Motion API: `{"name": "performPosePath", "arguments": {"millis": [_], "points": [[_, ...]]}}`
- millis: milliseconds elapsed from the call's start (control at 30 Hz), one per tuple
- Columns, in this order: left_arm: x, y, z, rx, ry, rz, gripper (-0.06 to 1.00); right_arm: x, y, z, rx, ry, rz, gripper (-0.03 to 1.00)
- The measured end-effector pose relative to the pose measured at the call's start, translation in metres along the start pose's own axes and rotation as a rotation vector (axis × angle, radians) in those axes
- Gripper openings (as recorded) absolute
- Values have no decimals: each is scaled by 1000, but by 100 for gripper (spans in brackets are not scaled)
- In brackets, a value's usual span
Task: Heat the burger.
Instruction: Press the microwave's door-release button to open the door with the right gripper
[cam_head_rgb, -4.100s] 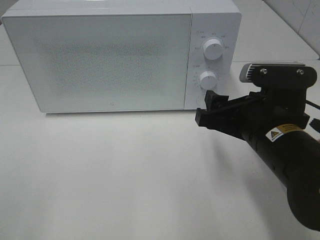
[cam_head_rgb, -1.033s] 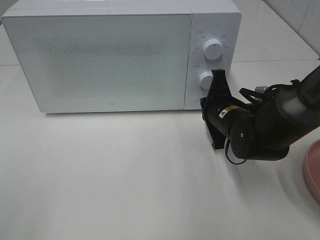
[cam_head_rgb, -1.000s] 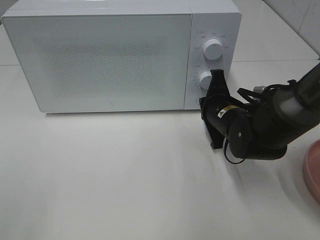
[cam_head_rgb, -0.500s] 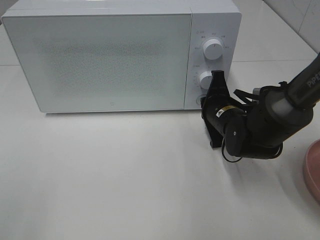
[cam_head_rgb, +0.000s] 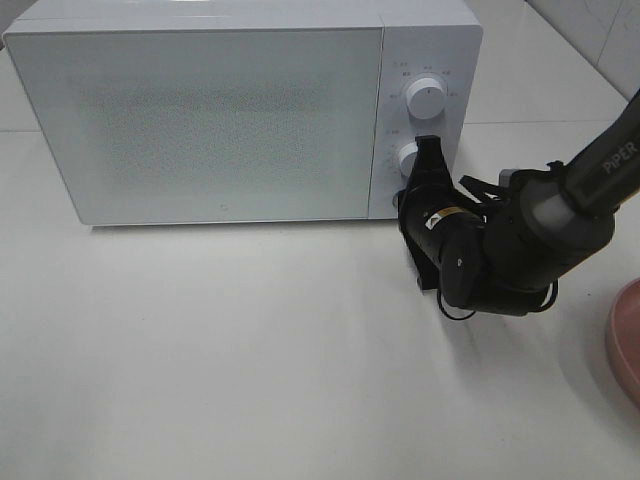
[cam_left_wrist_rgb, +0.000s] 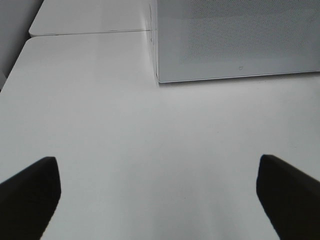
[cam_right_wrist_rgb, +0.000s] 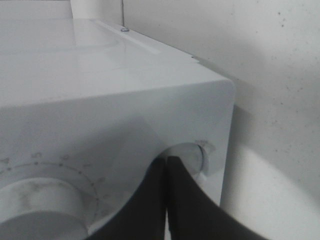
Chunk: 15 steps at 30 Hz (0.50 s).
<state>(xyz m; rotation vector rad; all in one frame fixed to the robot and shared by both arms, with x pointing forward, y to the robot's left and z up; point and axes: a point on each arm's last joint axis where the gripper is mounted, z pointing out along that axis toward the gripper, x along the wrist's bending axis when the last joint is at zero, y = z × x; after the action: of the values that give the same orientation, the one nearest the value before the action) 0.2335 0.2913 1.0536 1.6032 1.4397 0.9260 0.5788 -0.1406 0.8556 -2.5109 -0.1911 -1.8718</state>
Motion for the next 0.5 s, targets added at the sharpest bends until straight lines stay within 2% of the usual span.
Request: {"name": "performPosePath", "arguments": {"millis": [233, 500], "points": [[0, 0, 0, 0, 0, 0, 99, -1, -1, 0, -11, 23, -19, 1], [0, 0, 0, 0, 0, 0, 99, 2, -3, 6, -45, -6, 20, 1]]}}
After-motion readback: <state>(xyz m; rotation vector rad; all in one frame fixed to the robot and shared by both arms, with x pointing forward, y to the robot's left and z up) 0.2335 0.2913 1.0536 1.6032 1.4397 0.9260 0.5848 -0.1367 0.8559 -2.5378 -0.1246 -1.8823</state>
